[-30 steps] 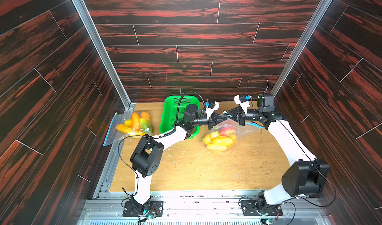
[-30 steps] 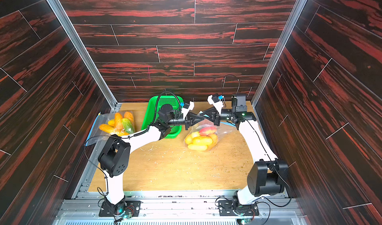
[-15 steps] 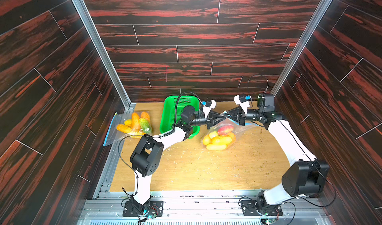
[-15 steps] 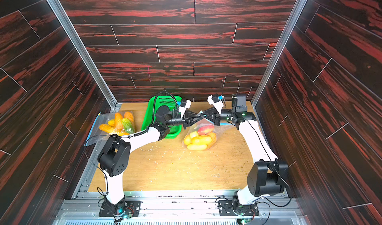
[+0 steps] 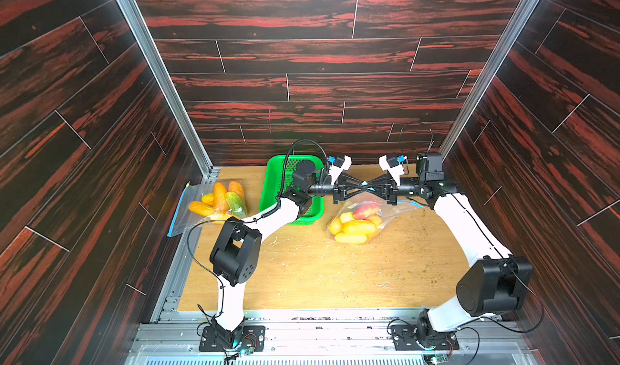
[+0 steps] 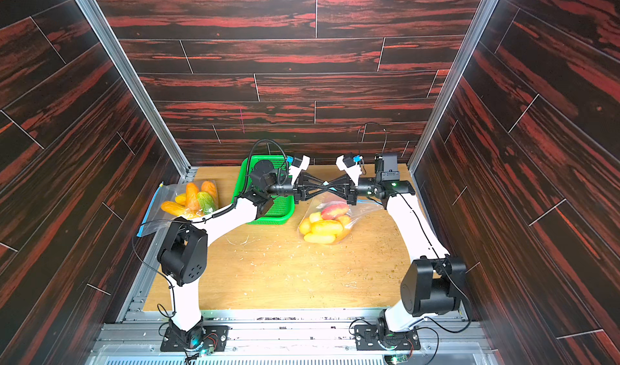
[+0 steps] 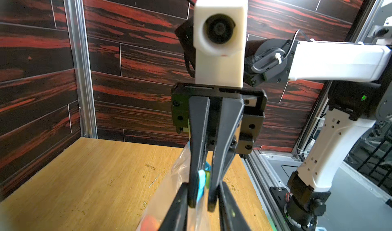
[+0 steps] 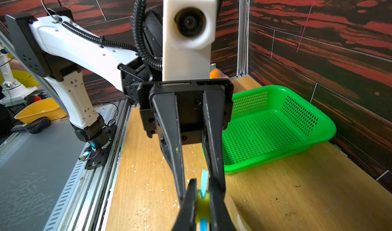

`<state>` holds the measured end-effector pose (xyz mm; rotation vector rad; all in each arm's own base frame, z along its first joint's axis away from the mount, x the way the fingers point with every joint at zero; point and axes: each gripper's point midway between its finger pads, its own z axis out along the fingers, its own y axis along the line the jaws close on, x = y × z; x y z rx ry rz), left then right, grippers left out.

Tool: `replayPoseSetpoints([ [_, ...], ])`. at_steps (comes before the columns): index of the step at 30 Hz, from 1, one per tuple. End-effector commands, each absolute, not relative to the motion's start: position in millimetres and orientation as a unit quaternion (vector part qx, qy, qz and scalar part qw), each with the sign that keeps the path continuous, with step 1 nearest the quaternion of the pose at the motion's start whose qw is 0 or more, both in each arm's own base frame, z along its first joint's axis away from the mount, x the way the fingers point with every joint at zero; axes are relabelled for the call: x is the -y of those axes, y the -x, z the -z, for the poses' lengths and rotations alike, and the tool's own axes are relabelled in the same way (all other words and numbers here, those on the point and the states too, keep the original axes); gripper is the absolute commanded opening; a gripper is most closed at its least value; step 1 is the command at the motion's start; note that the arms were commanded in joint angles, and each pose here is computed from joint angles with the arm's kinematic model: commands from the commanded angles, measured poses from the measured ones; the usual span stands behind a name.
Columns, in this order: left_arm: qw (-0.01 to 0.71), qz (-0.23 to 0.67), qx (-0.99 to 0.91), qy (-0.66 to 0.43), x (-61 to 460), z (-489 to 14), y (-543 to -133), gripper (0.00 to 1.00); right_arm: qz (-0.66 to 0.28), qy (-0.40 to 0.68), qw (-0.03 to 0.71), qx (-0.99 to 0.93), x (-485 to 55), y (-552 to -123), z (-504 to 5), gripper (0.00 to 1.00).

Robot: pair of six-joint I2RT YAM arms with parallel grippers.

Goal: Place the mango in a zip-top bag and seal the zipper
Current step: Adjust the zipper food storage bag at the center of the board, then zip the zipper on the zipper food storage bag.

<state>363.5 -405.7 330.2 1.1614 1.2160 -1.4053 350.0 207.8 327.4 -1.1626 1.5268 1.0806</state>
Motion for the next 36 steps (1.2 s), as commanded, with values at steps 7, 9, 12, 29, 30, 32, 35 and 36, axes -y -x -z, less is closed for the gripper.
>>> replayPoseSetpoints([
  [7,0.452,0.561,-0.492,-0.488,406.6,-330.1,-363.5,0.0,-0.442,0.474,0.444,-0.618,-211.3,-347.9,-325.6,0.13],
  [9,0.455,0.559,-0.494,-0.485,406.6,-330.4,-365.1,0.0,-0.44,0.474,0.445,-0.619,-211.1,-348.5,-325.6,0.15],
  [12,0.461,0.556,-0.497,-0.481,406.1,-331.8,-367.0,0.0,-0.439,0.474,0.444,-0.62,-211.0,-348.3,-325.6,0.19],
  [29,0.484,0.546,-0.511,-0.455,390.1,-338.8,-374.4,0.35,-0.427,0.467,0.435,-0.64,-209.9,-358.7,-310.9,0.33],
  [30,0.485,0.545,-0.512,-0.454,387.7,-338.2,-374.6,0.42,-0.429,0.466,0.434,-0.641,-209.9,-359.1,-310.0,0.33],
  [32,0.487,0.542,-0.518,-0.448,381.5,-337.7,-377.1,0.53,-0.431,0.465,0.432,-0.641,-210.1,-360.2,-308.6,0.34],
  [35,0.491,0.537,-0.522,-0.445,374.8,-335.4,-378.1,0.55,-0.428,0.461,0.431,-0.646,-210.1,-363.9,-305.6,0.34],
  [36,0.493,0.534,-0.524,-0.443,372.3,-335.0,-378.9,0.56,-0.429,0.462,0.431,-0.646,-210.4,-364.2,-305.5,0.34],
])
